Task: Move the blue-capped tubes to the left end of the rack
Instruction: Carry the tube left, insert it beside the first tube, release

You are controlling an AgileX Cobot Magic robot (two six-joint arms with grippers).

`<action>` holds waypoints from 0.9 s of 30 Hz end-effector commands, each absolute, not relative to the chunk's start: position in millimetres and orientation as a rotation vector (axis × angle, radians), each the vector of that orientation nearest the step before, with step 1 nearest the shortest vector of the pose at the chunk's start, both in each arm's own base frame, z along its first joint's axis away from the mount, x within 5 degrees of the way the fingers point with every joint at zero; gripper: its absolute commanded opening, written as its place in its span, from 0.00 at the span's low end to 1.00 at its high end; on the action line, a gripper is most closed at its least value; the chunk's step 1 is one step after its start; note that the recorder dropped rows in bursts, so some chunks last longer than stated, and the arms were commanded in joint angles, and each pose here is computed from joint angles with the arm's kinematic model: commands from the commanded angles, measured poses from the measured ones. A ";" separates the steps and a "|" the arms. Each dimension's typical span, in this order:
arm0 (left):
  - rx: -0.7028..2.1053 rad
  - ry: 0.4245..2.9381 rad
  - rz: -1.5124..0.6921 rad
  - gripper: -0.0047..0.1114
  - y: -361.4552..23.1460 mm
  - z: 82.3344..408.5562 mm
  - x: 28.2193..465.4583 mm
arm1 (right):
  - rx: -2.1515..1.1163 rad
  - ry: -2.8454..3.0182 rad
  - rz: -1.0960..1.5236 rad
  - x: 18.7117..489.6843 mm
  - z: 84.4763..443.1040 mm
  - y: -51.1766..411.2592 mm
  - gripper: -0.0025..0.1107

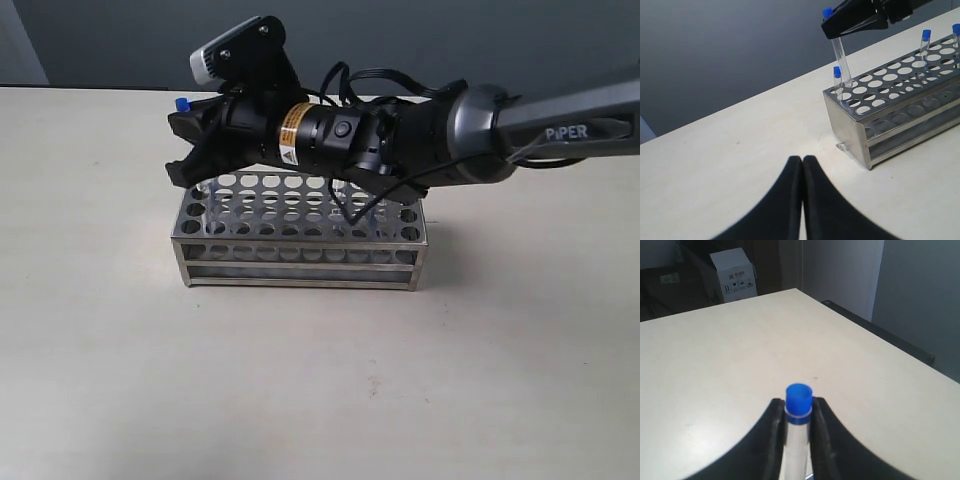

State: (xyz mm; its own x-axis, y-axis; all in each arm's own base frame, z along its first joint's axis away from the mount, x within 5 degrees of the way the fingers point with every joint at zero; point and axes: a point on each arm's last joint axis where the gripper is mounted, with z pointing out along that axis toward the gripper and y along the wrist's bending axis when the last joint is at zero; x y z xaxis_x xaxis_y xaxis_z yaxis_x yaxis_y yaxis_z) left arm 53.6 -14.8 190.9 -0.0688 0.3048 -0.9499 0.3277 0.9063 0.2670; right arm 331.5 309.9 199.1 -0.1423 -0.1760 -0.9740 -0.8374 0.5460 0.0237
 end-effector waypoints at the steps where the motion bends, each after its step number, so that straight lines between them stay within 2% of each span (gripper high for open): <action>1: 0.491 1.655 -0.033 0.04 -15.3 191.2 53.3 | -0.867 1.651 0.718 339.4 192.4 313.7 0.01; 15: 0.491 1.658 -0.032 0.04 -15.2 191.0 53.3 | -0.862 1.740 0.715 348.4 158.3 318.5 0.01; 24: 0.491 1.658 -0.032 0.04 -15.2 191.0 53.3 | -0.854 1.800 0.682 349.6 152.1 316.1 0.02; 27: 0.491 1.658 -0.032 0.04 -15.2 191.0 53.3 | -0.851 1.825 0.663 350.1 150.1 314.8 0.12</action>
